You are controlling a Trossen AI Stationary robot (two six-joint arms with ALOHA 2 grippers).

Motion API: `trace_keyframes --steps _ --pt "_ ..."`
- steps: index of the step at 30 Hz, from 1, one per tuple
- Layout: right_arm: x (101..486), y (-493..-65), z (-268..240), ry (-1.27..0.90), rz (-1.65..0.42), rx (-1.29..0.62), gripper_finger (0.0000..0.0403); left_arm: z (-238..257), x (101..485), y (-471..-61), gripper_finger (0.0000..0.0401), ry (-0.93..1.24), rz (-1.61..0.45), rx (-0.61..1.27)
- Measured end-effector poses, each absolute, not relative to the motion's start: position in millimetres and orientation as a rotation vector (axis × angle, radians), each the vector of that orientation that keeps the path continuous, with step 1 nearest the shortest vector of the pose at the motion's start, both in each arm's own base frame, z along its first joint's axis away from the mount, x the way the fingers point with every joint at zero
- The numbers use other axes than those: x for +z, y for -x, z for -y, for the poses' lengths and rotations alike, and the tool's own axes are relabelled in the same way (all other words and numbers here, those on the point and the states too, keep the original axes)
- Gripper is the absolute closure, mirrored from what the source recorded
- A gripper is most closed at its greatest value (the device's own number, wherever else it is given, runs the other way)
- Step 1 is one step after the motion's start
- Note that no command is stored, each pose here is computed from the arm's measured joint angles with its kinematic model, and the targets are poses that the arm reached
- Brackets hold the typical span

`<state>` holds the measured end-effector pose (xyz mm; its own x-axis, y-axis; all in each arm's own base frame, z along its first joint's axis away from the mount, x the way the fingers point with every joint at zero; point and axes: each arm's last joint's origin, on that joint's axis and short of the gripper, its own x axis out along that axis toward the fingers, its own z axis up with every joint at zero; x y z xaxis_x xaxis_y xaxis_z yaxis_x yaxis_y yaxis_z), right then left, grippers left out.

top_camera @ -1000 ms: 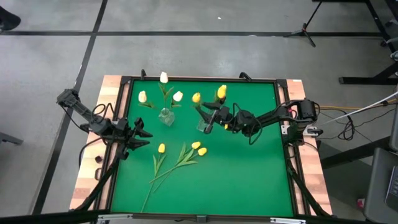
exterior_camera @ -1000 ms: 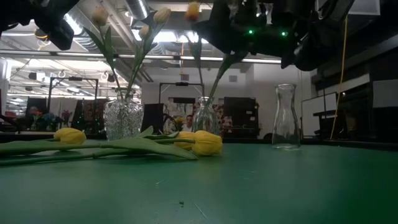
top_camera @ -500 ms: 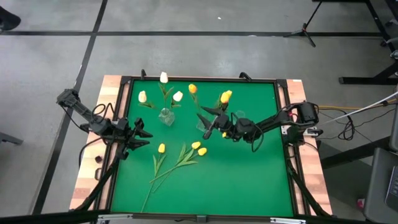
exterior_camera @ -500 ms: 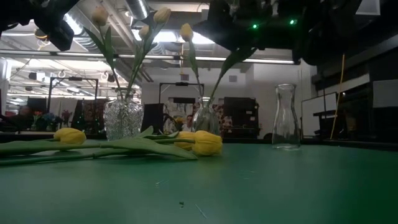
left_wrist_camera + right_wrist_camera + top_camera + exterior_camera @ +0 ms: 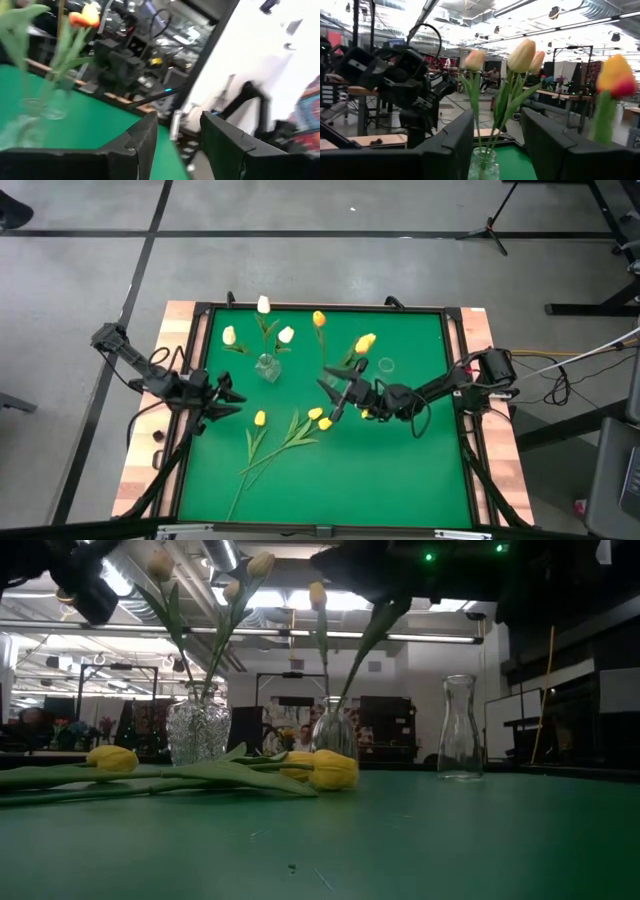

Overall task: Sort flowers into vase by color
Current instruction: Put the left yellow flower into the right transparent vase

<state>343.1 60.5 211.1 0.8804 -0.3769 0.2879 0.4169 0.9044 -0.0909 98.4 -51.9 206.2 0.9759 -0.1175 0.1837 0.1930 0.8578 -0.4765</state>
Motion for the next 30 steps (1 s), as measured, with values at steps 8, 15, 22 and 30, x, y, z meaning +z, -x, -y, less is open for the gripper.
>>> trace_keyframes --steps 8,15,22,30 --pt "213.1 -337.9 -80.7 0.131 0.291 -0.371 0.0239 54.7 211.9 -96.6 0.0253 0.556 0.180 -0.302" --pt "212.5 -332.3 -96.4 0.154 0.263 -0.412 0.0239 56.8 186.1 -106.3 0.0254 0.677 -0.042 -0.104" --pt "213.4 -329.5 -102.6 0.141 0.265 -0.426 0.0239 63.9 168.5 -114.7 0.0254 0.805 -0.220 0.004" --pt "214.0 -325.3 -111.0 0.141 0.258 -0.452 0.0239 81.4 184.6 -130.8 0.0254 0.669 -0.456 0.149"
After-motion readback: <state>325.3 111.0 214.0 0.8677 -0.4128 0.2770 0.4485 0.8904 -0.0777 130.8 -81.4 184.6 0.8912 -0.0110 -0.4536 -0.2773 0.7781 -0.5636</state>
